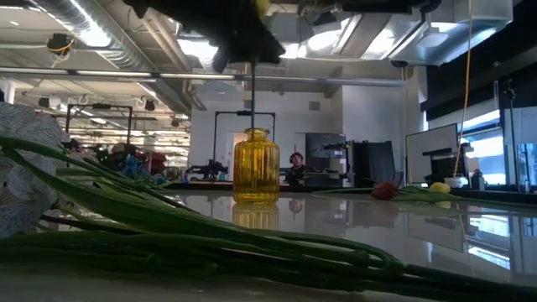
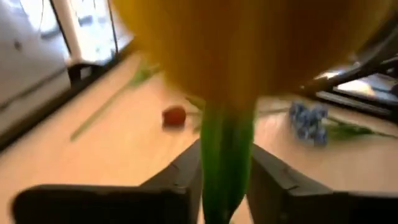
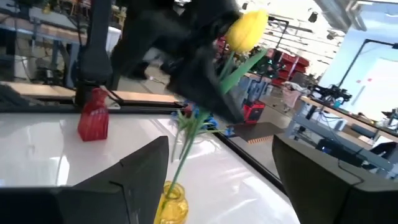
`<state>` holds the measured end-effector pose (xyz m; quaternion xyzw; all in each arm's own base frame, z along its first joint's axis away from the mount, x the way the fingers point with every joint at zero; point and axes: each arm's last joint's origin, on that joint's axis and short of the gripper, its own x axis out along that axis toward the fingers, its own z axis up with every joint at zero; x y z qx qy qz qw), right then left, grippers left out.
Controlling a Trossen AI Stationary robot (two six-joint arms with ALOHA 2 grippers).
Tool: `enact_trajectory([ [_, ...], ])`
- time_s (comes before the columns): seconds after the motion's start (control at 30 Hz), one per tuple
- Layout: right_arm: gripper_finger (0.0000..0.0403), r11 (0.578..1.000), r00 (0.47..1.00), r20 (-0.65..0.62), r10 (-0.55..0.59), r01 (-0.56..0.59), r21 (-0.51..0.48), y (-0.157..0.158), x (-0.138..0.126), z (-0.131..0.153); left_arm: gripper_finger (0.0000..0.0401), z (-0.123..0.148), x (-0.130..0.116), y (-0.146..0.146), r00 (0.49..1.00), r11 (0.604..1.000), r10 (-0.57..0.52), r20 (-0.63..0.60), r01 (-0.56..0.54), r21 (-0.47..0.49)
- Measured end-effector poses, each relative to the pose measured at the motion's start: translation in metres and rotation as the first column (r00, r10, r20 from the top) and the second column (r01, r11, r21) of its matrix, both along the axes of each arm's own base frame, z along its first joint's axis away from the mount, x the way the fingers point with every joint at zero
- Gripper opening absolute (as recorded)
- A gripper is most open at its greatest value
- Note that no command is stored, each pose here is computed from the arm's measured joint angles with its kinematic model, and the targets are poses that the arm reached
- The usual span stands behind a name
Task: Sort flowers into vase by color
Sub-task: Put the left yellow tulip into the yellow flower vase
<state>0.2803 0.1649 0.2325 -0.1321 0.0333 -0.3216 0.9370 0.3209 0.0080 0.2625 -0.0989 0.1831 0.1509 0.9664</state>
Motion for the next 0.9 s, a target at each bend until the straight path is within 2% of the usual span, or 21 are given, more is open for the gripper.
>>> enact_trajectory([
  [0.13, 0.0285, 1.000, 1.000, -0.005, 0.000, 0.000, -0.005, -0.008, 0.000, 0.008, 0.0169, 0.000, -0.009, 0.002, 0.998, 0.999, -0.026, -0.065, 0.023, -0.049],
  [0.2, 0.0285, 1.000, 1.000, -0.011, 0.008, -0.009, -0.009, -0.013, -0.002, 0.014, 0.0198, 0.002, -0.019, 0.001, 0.989, 0.998, -0.034, -0.145, 0.026, -0.056],
  [0.33, 0.0285, 1.000, 0.999, -0.044, 0.006, -0.007, -0.011, -0.025, -0.005, 0.023, 0.0238, 0.011, -0.036, 0.000, 0.976, 0.998, -0.041, -0.214, 0.028, -0.062],
  [0.47, 0.0285, 0.999, 0.992, -0.129, 0.000, -0.004, -0.033, -0.044, -0.008, 0.028, 0.0252, 0.030, -0.048, -0.008, 0.982, 0.992, -0.107, -0.153, 0.095, -0.086],
  [0.57, 0.0285, 0.992, 0.964, -0.244, -0.102, 0.082, -0.092, -0.060, -0.013, 0.037, 0.0253, 0.039, -0.055, -0.012, 0.985, 0.989, -0.129, -0.118, 0.119, -0.087],
  [0.63, 0.0285, 0.994, 0.955, -0.278, -0.107, 0.098, -0.045, -0.070, -0.019, 0.051, 0.0253, 0.041, -0.062, -0.015, 0.980, 0.986, -0.149, -0.135, 0.138, -0.090],
  [0.77, 0.0285, 0.978, 0.930, -0.367, 0.004, 0.074, 0.196, -0.103, -0.020, 0.066, 0.0253, 0.044, -0.073, -0.024, 0.946, 0.956, -0.281, -0.164, 0.261, -0.135],
  [0.9, 0.0285, 0.952, 0.890, -0.448, -0.082, 0.204, 0.230, -0.147, -0.018, 0.064, 0.0253, 0.047, -0.079, -0.035, 0.922, 0.936, -0.350, -0.163, 0.337, -0.101],
])
